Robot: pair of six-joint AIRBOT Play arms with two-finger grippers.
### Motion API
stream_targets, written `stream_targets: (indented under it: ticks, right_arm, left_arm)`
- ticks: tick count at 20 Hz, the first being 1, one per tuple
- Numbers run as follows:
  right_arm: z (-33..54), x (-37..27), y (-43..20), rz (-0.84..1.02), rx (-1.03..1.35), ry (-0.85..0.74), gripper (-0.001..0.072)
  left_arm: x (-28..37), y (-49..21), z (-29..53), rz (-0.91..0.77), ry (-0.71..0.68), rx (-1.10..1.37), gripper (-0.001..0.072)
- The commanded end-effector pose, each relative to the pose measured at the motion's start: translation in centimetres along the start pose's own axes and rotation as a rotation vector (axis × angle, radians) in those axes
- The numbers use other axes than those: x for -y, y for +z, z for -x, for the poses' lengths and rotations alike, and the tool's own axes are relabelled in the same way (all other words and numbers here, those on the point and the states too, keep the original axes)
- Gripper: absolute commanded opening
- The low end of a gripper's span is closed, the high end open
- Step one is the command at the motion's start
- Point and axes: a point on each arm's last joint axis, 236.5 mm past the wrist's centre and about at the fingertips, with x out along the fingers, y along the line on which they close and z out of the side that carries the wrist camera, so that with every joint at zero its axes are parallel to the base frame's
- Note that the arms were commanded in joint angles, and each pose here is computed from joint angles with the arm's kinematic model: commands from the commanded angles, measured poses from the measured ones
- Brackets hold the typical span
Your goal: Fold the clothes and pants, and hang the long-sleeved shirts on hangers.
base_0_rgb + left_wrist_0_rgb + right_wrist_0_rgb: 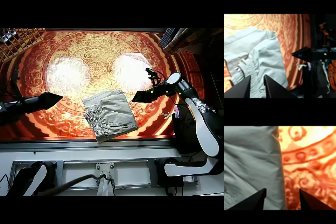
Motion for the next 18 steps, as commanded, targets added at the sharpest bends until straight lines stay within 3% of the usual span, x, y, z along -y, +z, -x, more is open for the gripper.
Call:
stream_targets:
  ticks: [1, 9, 10, 11, 12, 18]
  right_arm:
    - [-2.1, 0.1, -0.4, 0.01, -0.039, 0.045, 0.0491]
    - [-8.2, -2.5, -2.1, 0.061, -0.114, 0.035, 0.0468]
    - [-8.7, -2.9, -2.0, 0.068, -0.112, 0.029, 0.0332]
    - [-8.9, -3.2, -1.8, 0.062, -0.102, 0.019, 0.0114]
    - [-9.0, -3.3, -1.6, 0.035, -0.093, 0.013, 0.0019]
    - [-5.1, -2.7, -0.3, 0.057, -0.019, -0.079, 0.0018]
  left_arm:
    - [0.1, -0.1, -0.1, -0.059, -0.001, -0.002, 0.0187]
    - [2.5, 0.1, -0.9, -0.207, -0.016, -0.007, 0.0201]
    - [2.8, 0.1, -0.9, -0.21, -0.02, -0.005, 0.0201]
    - [2.8, 0.1, -0.9, -0.209, -0.021, -0.005, 0.0201]
    - [2.7, 0.1, -0.9, -0.209, -0.021, -0.006, 0.0201]
    - [2.7, 0.1, -0.9, -0.209, -0.02, -0.005, 0.0201]
